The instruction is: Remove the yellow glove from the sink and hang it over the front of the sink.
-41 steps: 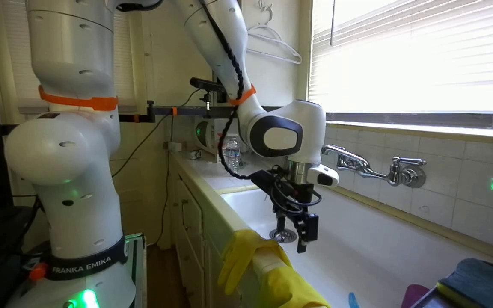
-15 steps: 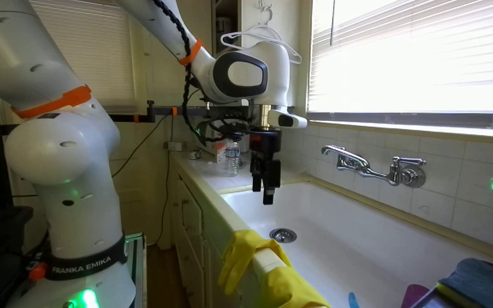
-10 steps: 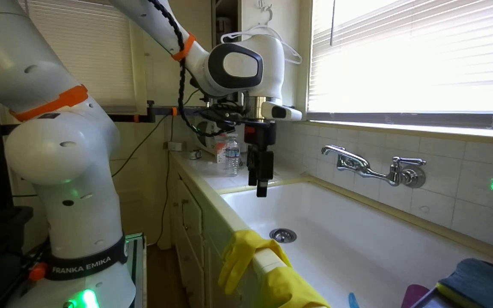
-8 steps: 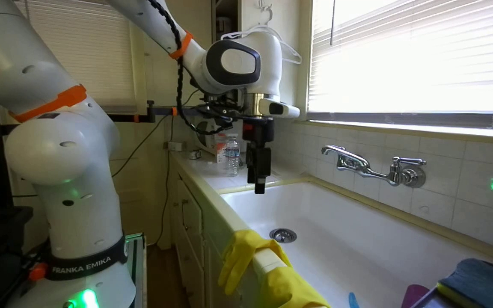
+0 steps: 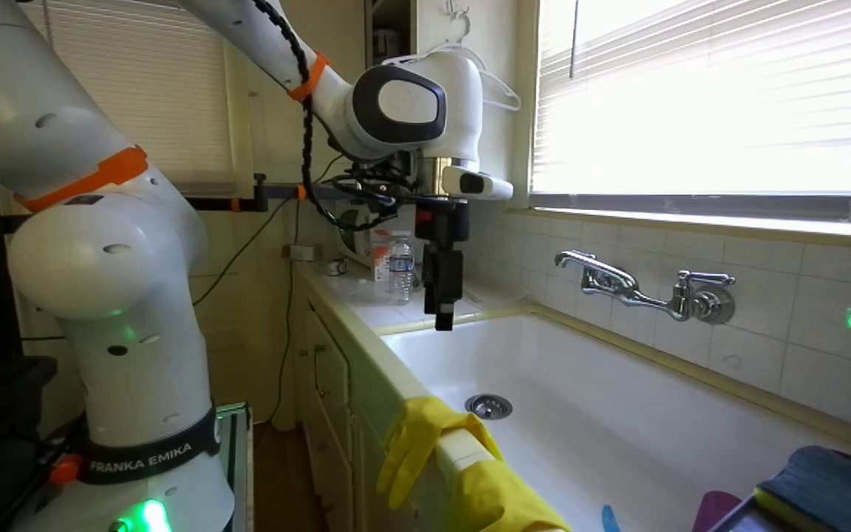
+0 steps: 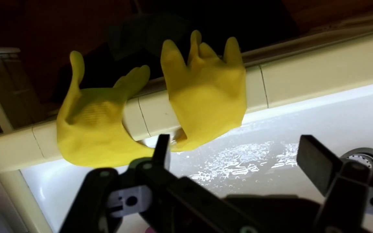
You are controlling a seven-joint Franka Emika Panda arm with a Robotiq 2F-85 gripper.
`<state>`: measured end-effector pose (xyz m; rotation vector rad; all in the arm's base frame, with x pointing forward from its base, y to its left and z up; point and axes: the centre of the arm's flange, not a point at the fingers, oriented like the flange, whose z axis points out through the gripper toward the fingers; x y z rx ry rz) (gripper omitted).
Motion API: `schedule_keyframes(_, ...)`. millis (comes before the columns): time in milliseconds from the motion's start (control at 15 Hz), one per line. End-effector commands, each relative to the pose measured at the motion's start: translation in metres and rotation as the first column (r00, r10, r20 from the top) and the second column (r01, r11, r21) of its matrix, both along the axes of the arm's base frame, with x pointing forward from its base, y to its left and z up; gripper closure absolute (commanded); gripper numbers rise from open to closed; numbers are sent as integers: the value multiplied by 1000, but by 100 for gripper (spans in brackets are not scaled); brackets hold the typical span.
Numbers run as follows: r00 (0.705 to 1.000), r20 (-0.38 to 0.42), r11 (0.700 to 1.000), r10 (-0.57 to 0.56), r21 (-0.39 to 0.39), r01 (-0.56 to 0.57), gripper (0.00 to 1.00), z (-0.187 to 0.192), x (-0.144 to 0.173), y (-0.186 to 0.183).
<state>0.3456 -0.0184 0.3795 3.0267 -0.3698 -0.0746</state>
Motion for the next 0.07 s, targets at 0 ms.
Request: schedule_keyframes(0,1000,0,1000,0,0,0,0,0,0,0)
